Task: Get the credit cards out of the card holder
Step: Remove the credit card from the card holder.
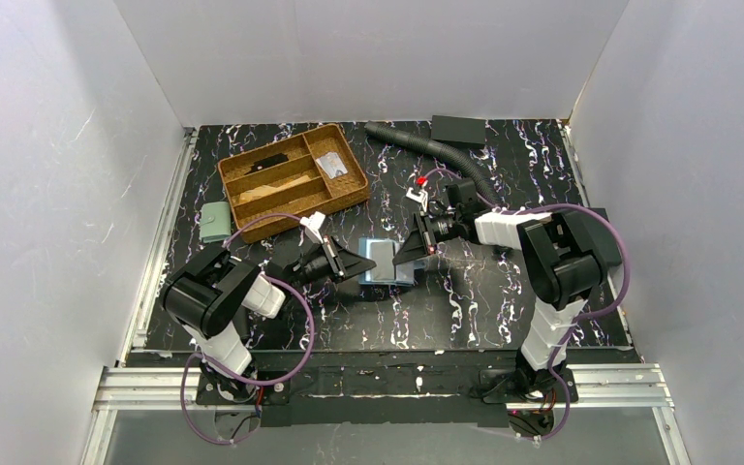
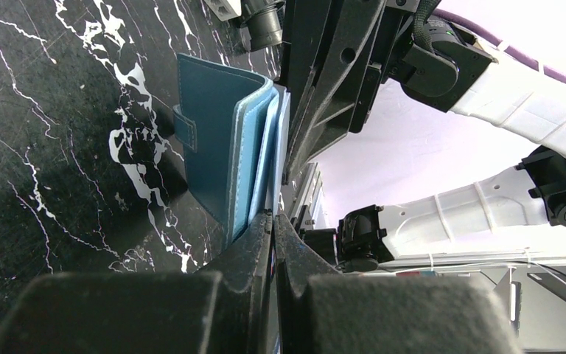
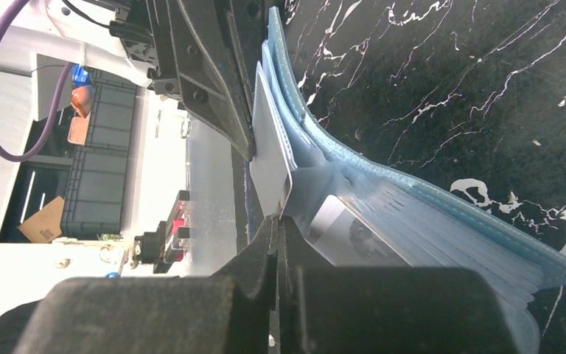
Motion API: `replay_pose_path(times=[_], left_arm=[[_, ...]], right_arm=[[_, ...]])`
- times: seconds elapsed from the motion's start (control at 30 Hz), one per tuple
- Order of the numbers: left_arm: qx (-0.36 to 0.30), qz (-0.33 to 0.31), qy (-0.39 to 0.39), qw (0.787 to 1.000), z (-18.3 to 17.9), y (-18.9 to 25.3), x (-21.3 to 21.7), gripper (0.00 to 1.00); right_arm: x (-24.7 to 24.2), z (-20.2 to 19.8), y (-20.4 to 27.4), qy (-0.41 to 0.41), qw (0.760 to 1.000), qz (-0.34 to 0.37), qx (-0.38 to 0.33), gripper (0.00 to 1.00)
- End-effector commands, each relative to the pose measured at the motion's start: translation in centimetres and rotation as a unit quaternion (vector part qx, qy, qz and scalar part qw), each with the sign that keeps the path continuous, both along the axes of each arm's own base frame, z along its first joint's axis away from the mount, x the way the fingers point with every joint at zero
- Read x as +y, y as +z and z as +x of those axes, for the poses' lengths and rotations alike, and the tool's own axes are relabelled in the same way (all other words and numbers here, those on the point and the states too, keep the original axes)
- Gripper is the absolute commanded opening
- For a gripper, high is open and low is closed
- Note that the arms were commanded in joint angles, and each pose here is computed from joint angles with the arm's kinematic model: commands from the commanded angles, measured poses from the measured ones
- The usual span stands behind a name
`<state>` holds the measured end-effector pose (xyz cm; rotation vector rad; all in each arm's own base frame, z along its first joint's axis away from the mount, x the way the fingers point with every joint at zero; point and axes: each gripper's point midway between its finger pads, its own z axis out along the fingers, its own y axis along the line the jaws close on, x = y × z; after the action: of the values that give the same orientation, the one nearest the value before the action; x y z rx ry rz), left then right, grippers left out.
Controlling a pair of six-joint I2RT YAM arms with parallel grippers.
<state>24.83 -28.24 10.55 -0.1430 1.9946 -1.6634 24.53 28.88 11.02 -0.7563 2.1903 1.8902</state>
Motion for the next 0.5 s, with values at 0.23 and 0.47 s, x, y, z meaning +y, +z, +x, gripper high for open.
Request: replay_pose_path(times=[0.23,0.47], left_arm=[[-0.012,0.002,0.017,1.0,0.4,-0.1,1.4,0.0],[0.001,0.009,0.025,1.0,0.5,-1.0,2.0,0.0]], right_arm=[[-0.8,0.8,-1.7,-0.009,1.0,-0.013,0.01,0.01],[-0.9,1.0,-2.2,-0.011,1.0,-0.023,0.001,0.01]])
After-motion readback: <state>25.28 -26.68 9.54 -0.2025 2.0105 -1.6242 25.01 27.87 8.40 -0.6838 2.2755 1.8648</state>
